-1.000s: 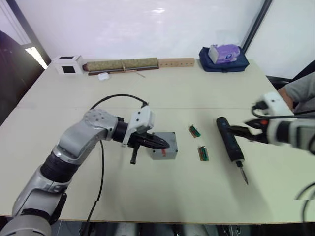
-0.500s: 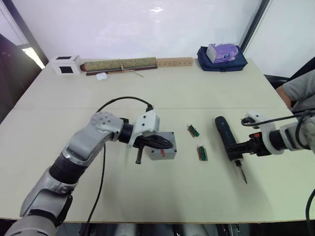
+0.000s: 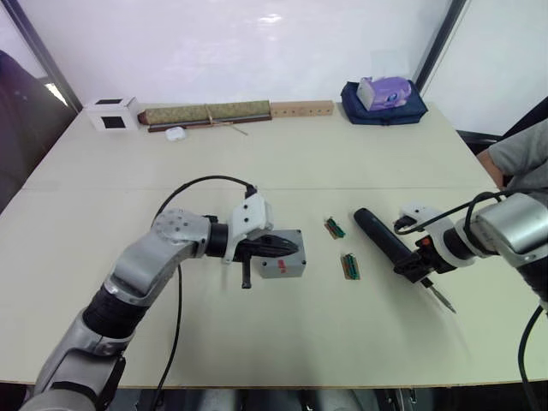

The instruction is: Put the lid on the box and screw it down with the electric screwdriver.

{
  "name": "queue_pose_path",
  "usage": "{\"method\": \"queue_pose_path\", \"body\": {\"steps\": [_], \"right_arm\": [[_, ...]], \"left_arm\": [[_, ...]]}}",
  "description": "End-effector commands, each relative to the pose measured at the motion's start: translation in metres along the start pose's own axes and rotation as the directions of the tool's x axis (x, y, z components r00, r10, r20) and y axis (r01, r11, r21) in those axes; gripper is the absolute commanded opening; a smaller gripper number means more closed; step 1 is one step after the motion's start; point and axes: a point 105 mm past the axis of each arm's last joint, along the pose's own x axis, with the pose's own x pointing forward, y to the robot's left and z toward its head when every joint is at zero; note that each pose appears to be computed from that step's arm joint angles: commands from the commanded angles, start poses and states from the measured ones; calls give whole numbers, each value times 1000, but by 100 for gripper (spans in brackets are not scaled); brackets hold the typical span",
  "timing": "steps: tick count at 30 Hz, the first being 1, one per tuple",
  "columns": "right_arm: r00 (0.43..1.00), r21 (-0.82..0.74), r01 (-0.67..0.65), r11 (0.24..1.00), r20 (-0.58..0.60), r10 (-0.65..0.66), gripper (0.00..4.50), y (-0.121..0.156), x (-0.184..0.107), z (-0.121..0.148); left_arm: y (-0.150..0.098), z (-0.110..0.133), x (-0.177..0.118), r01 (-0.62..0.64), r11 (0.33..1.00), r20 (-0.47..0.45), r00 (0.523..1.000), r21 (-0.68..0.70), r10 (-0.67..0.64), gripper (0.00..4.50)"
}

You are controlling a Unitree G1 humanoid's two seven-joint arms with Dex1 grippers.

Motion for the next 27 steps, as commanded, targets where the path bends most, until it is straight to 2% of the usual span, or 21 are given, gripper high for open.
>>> {"method": "queue_pose_path", "body": {"steps": [1,2,5,7,10,11,12,13,14,15,16,17,18,19,20,22,25,27], "right_arm": [[998,3,-49,999,-40,49,180,3,7,-7],[998,6,-54,999,-33,54,180,3,7,-6],[996,18,8,1000,90,-10,180,-18,-6,25],[974,-32,61,998,222,-52,180,-30,-25,55],[940,-87,90,992,338,-56,180,-32,-43,79],[827,-138,66,988,561,23,180,-16,-64,109],[704,-156,64,986,707,66,180,-7,-87,125],[537,-144,54,988,839,93,180,2,-110,137],[405,-139,60,988,908,103,180,10,-124,141],[337,-129,43,991,935,107,180,17,-129,141],[292,-120,32,992,950,106,180,23,-132,141],[218,-123,-56,991,967,133,180,34,-139,142],[169,-129,-120,984,974,148,180,43,-143,142],[80,-165,-177,970,980,182,180,58,-149,141],[18,-197,-203,959,979,205,180,71,-153,138],[-40,-222,-226,948,975,219,180,88,-156,135],[-46,-220,-242,945,975,216,180,102,-150,131],[-19,-237,-208,949,971,238,180,123,-133,127]], "left_arm": [[4,9,-8,-40,999,24,999,28,39,0],[5,8,-10,-49,998,22,999,24,49,0],[14,9,-17,-76,997,40,996,-11,76,0],[22,8,-21,-102,994,38,994,-28,103,0],[27,2,-28,-118,992,22,993,-40,119,0],[29,-2,-31,-125,991,2,992,-53,125,0],[31,-6,-33,-130,990,-13,992,-63,129,0],[32,-8,-34,-131,989,-20,991,-71,129,0],[32,-8,-34,-128,989,-23,992,-76,126,0],[32,-8,-35,-122,989,-22,992,-80,121,0],[32,-8,-35,-119,989,-22,993,-83,117,0],[32,-9,-34,-115,990,-25,993,-84,113,0],[33,-9,-34,-113,990,-28,993,-83,111,0],[32,-9,-32,-99,991,-30,995,-85,97,0],[31,-10,-30,-85,993,-38,996,-82,82,0],[30,-11,-28,-65,995,-50,997,-76,62,0],[30,-13,-25,-55,996,-62,997,-68,51,0],[32,-13,-18,-38,998,-69,997,-53,35,0]]}}
